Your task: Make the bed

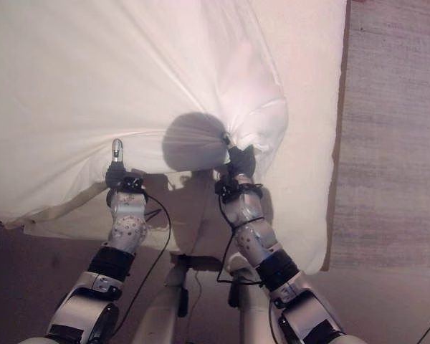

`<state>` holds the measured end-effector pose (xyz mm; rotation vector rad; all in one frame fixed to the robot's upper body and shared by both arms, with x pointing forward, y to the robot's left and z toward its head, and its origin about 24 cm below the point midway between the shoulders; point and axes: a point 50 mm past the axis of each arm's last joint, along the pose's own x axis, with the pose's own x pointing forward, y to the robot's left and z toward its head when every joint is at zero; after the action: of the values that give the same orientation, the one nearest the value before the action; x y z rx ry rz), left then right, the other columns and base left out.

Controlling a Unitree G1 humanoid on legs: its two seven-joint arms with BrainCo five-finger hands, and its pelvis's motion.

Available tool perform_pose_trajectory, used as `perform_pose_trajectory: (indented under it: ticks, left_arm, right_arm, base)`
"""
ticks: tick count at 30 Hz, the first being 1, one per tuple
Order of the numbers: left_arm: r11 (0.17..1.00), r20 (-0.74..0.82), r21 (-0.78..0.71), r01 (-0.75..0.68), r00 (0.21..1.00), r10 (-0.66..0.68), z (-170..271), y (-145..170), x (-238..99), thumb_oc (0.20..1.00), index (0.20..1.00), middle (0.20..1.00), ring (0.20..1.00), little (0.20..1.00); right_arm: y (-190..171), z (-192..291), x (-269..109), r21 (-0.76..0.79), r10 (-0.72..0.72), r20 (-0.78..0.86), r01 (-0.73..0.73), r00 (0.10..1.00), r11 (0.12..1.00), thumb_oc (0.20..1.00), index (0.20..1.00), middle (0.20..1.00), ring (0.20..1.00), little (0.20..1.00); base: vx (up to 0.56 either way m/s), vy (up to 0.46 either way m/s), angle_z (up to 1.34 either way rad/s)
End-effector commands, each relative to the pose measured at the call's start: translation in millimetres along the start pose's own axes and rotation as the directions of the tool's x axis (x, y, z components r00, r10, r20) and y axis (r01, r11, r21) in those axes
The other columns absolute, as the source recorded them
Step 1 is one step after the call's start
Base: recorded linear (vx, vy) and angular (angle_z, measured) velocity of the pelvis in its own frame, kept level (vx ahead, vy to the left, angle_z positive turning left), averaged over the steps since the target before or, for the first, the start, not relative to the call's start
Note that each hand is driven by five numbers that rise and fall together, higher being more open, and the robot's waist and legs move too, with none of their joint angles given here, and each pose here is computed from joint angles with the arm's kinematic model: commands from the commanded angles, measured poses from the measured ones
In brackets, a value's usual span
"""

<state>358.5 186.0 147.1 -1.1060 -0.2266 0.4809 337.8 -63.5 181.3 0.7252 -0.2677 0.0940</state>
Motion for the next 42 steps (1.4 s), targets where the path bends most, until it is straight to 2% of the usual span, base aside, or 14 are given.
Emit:
perform_pose_trajectory:
  ticks: [1, 16, 17, 18, 19, 25, 30, 35, 38, 42]
  left_arm:
    - [0.996, 0.336, -0.066, -0.053, 0.939, 0.072, 77, 17, 15, 1.000, 1.000, 1.000, 1.000, 1.000]
    - [0.999, 0.376, 0.027, -0.035, 0.926, 0.022, 87, 10, 17, 1.000, 1.000, 1.000, 1.000, 1.000]
    - [0.999, 0.382, 0.040, -0.025, 0.924, 0.008, 89, 7, 17, 0.831, 0.831, 0.831, 0.831, 0.831]
    - [0.998, 0.386, 0.067, -0.021, 0.923, -0.007, 91, 7, 18, 0.316, 0.316, 0.316, 0.316, 0.316]
    - [0.996, 0.393, 0.090, -0.023, 0.920, -0.014, 93, 7, 19, 0.200, 0.200, 0.200, 0.200, 0.200]
    - [0.983, 0.405, 0.180, -0.015, 0.912, -0.061, 103, 10, 23, 0.200, 0.200, 0.200, 0.200, 0.200]
    - [0.970, 0.403, 0.244, 0.007, 0.909, -0.108, 114, 17, 23, 0.200, 0.200, 0.200, 0.200, 0.200]
    - [0.969, 0.399, 0.247, 0.031, 0.907, -0.131, 117, 22, 20, 0.200, 0.200, 0.200, 0.200, 0.200]
    - [0.971, 0.299, 0.201, 0.133, 0.935, -0.190, 84, 14, 13, 0.200, 0.200, 0.200, 0.200, 0.200]
    - [0.975, 0.291, 0.166, 0.147, 0.937, -0.191, 82, 25, 5, 0.200, 0.200, 0.200, 0.200, 0.200]
  right_arm:
    - [-84, 56, -19, 0.112, -0.297, 0.295, 0.275, 0.908, 0.955, 0.200, 0.200, 0.200, 0.200, 0.200]
    - [-102, 47, -30, 0.111, -0.345, 0.255, 0.327, 0.903, 0.938, 0.200, 0.200, 0.200, 0.200, 0.200]
    - [-103, 46, -31, 0.109, -0.345, 0.255, 0.328, 0.903, 0.938, 0.200, 0.200, 0.200, 0.200, 0.200]
    - [-104, 46, -32, 0.109, -0.343, 0.254, 0.326, 0.904, 0.939, 0.200, 0.200, 0.200, 0.200, 0.200]
    - [-106, 46, -33, 0.103, -0.341, 0.253, 0.325, 0.905, 0.940, 0.200, 0.200, 0.200, 0.200, 0.200]
    - [-114, 36, -39, 0.068, -0.331, 0.204, 0.324, 0.921, 0.944, 0.200, 0.200, 0.200, 0.200, 0.200]
    - [-130, 15, -51, 0.020, -0.344, 0.093, 0.344, 0.934, 0.939, 0.200, 0.200, 0.200, 0.200, 0.200]
    - [-144, 2, -63, 0.026, -0.382, 0.036, 0.381, 0.923, 0.924, 0.200, 0.200, 0.200, 0.200, 0.200]
    - [-161, 2, -73, 0.041, -0.462, 0.036, 0.460, 0.886, 0.887, 0.200, 0.200, 0.200, 0.200, 0.200]
    - [-161, -14, -74, 0.033, -0.461, -0.041, 0.462, 0.886, 0.886, 0.200, 0.200, 0.200, 0.200, 0.200]
  base:
    - [0.00, 0.000, 0.00]
    - [0.01, 0.002, 0.03]
    - [0.00, 0.000, 0.00]
    - [0.00, 0.000, 0.00]
    - [0.00, 0.000, 0.00]
    - [0.00, 0.000, 0.00]
    - [0.01, -0.008, -0.03]
    - [0.03, -0.068, 0.14]
    - [-0.01, -0.072, 0.78]
    - [0.04, 0.177, 0.76]
